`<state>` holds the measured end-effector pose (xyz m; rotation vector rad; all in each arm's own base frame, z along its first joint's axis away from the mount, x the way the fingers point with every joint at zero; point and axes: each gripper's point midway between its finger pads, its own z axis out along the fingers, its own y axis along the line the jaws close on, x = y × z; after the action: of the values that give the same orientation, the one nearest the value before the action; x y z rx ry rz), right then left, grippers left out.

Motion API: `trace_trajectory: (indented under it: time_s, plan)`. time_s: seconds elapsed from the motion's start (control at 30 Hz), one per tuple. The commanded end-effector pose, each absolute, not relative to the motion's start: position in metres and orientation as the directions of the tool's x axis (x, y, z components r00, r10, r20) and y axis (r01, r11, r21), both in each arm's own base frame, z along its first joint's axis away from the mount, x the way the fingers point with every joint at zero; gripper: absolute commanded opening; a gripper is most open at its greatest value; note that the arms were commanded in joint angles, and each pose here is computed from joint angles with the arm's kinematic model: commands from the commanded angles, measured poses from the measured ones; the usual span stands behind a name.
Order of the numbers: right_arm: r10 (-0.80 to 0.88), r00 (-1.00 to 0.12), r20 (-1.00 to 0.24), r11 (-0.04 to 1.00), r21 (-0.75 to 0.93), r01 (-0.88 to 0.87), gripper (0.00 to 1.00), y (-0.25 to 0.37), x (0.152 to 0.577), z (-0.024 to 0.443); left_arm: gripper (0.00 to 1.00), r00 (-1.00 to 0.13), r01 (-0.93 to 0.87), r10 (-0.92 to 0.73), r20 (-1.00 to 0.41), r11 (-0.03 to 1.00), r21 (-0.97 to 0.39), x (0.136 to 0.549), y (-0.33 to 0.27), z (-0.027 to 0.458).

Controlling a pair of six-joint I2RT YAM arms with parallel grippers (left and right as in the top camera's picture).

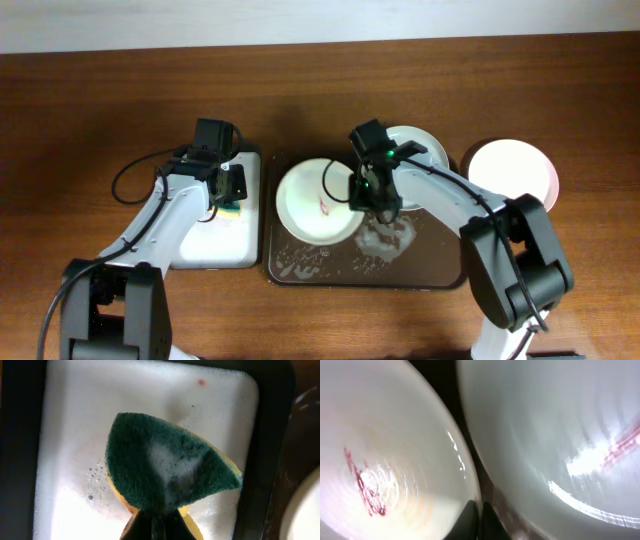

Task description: Clean dirty plates on tray and stack at the side

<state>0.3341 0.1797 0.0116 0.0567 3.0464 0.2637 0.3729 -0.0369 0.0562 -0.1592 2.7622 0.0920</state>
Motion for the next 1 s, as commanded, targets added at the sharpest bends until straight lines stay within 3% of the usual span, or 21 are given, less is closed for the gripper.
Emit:
trace_trajectory:
  time_s: [0.0,0.13,0.27,0.4,0.53,0.77,0.83,0.97]
  plan:
    - [0.024,-0.997,0.071,0.985,0.172,0.035,0.04,0.176,0.295,0.015,0.03,-0.925,-0.130,-0.103,-0.365,0.990,0.051,0.373,-0.036,0.054]
    - [0.027,-0.996,0.088,0.988,0.149,0.040,0.29,0.171,0.291,0.015,0.03,-0.925,-0.130,-0.103,-0.365,0.990,0.051,0.373,-0.036,0.054]
    - [0.028,-0.999,0.021,0.989,0.147,0.031,0.31,0.172,0.306,0.014,0.03,-0.928,-0.128,-0.102,-0.360,0.991,0.047,0.372,-0.037,0.054]
    - [0.021,-0.999,-0.025,0.989,0.148,0.017,0.29,0.173,0.317,0.013,0.03,-0.929,-0.127,-0.102,-0.356,0.991,0.046,0.371,-0.037,0.054]
    - [0.003,-1.000,-0.012,0.990,0.141,0.002,0.05,0.172,0.313,0.011,0.05,-0.929,-0.130,-0.106,-0.356,0.990,0.046,0.371,-0.037,0.053]
    - [0.001,-1.000,-0.006,0.990,0.138,0.000,0.04,0.172,0.311,0.011,0.09,-0.950,-0.127,-0.102,-0.294,0.990,0.066,0.369,-0.037,0.025]
    - [0.001,-1.000,-0.006,0.990,0.138,0.000,0.04,0.172,0.311,0.011,0.14,-0.956,-0.125,-0.100,-0.274,0.990,0.073,0.368,-0.037,0.014]
    - [0.001,-1.000,-0.006,0.990,0.138,0.000,0.04,0.172,0.311,0.011,0.50,-0.966,-0.122,-0.099,-0.238,0.989,0.084,0.365,-0.036,-0.001]
